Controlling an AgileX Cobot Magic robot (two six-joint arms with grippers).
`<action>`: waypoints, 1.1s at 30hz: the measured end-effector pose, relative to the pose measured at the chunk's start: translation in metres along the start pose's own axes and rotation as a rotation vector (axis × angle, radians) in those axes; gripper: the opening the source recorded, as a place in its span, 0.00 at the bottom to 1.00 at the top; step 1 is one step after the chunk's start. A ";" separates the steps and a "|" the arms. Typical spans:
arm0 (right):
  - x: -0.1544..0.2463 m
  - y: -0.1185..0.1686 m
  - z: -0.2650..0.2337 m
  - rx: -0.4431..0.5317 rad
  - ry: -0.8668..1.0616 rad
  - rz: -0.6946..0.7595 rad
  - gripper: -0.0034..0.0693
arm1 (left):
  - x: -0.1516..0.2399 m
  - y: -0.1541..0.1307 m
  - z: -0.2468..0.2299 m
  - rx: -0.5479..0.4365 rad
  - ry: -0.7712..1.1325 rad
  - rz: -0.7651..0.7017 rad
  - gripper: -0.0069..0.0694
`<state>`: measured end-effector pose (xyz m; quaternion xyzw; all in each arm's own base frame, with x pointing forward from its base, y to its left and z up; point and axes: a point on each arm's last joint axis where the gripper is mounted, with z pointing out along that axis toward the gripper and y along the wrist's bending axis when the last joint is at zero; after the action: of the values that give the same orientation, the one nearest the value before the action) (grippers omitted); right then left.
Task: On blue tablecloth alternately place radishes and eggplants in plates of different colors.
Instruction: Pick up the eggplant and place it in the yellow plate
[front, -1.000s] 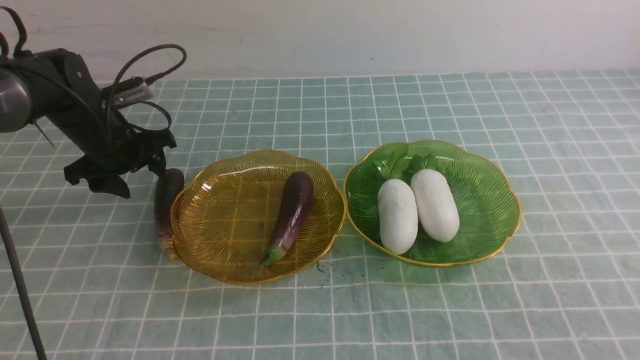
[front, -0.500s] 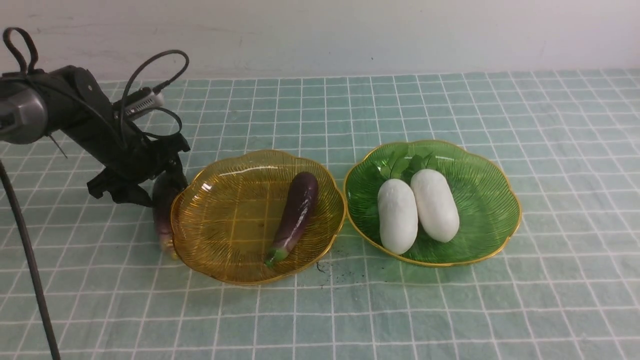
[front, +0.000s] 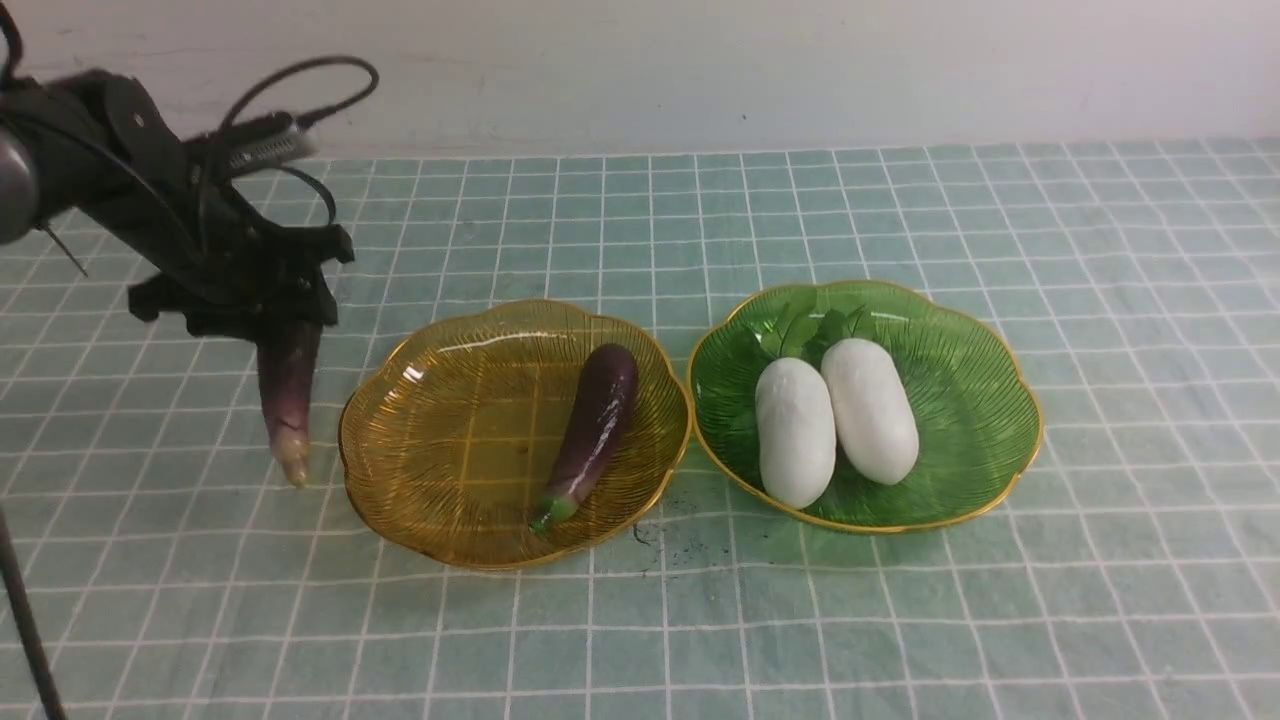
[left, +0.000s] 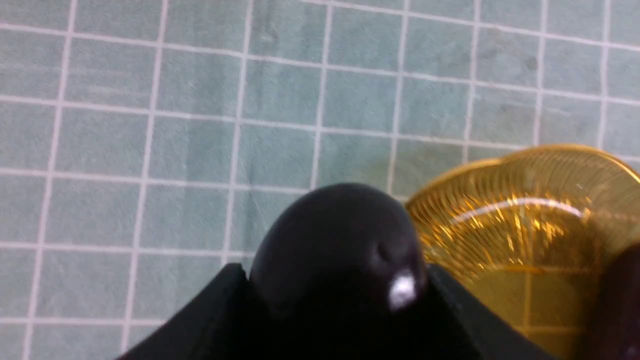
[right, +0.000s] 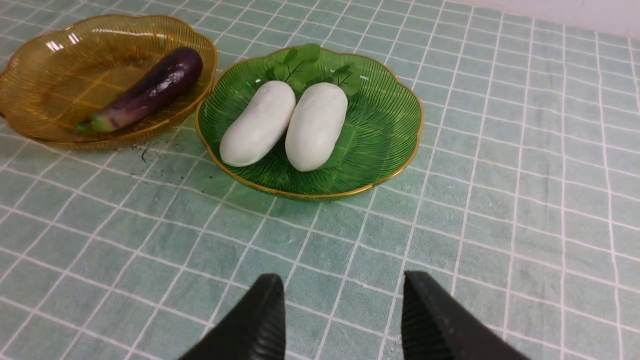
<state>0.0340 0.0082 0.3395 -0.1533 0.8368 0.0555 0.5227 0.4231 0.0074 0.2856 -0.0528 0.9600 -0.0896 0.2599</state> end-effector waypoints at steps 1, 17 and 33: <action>0.000 0.000 0.000 0.000 0.000 0.000 0.47 | 0.002 -0.004 -0.003 0.019 0.016 0.014 0.58; 0.001 -0.001 -0.003 0.013 -0.014 -0.008 0.45 | 0.054 -0.102 0.092 0.219 0.287 0.250 0.58; 0.026 -0.001 -0.046 0.013 -0.094 0.048 0.05 | 0.049 -0.115 0.090 0.235 0.221 0.262 0.84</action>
<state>-0.0154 -0.0093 0.3372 -0.1273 0.8150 0.0697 0.5609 0.4330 -0.1257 0.2078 0.1133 0.9643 -0.1715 0.1667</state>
